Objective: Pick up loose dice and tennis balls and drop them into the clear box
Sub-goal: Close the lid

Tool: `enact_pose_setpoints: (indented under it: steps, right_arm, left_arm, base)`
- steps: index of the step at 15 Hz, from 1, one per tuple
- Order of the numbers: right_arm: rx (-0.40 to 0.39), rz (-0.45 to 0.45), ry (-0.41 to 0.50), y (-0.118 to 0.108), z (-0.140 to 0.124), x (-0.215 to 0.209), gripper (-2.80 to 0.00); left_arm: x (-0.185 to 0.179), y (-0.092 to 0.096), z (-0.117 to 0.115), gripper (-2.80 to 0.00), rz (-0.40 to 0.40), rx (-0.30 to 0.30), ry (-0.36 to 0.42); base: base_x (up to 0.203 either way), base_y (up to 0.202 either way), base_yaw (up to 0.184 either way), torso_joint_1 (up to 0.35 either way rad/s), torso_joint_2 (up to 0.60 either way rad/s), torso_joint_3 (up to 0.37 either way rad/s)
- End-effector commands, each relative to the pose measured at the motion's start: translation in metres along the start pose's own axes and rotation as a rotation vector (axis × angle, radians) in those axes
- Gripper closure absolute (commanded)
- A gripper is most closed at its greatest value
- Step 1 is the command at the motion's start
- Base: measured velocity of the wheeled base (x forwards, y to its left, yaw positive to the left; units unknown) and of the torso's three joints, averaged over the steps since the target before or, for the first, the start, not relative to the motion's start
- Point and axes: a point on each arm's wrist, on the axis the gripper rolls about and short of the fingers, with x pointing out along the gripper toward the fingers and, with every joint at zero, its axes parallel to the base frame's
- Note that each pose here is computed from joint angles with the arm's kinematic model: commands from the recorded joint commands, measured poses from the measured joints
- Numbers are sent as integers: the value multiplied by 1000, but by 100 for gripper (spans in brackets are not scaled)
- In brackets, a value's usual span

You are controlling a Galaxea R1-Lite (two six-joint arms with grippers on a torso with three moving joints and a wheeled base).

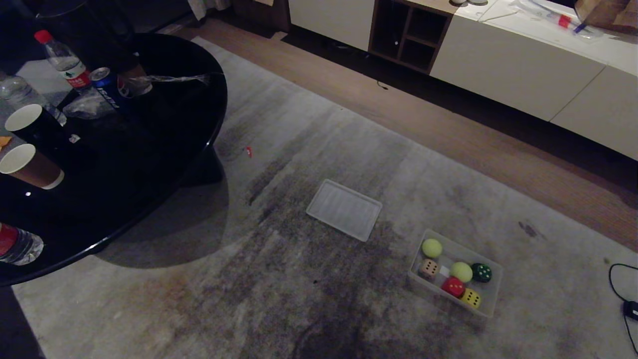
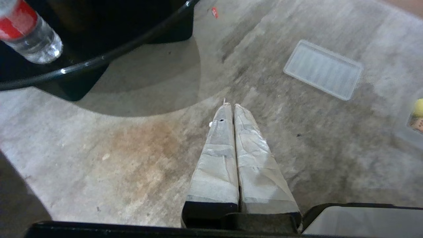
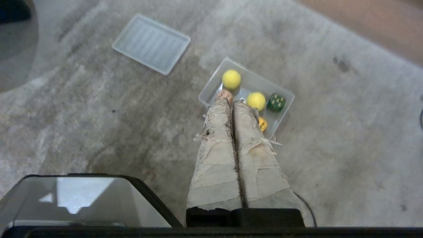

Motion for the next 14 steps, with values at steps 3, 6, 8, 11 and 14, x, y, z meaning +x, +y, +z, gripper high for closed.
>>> enact_pose_setpoints:
  steps: [3,6,8,11,14]
  right_arm:
    - [0,-1,2,0,0,0,0]
    - [0,-1,2,0,0,0,0]
    - [0,-1,2,0,0,0,0]
    - [0,-1,2,0,0,0,0]
    - [-1,0,2,0,0,0,0]
  left_arm:
    - [0,0,0,0,1,0,3]
    - [0,0,0,0,1,0,3]
    - [0,0,0,0,1,0,3]
    - [0,0,0,0,1,0,3]
    - [0,0,0,0,3,0,3]
  base:
    - [0,0,0,-94,361,246]
    - [0,0,0,-103,368,267]
    - [0,0,0,-30,116,80]
    - [0,0,0,-9,24,24]
    - [0,0,0,0,0,0]
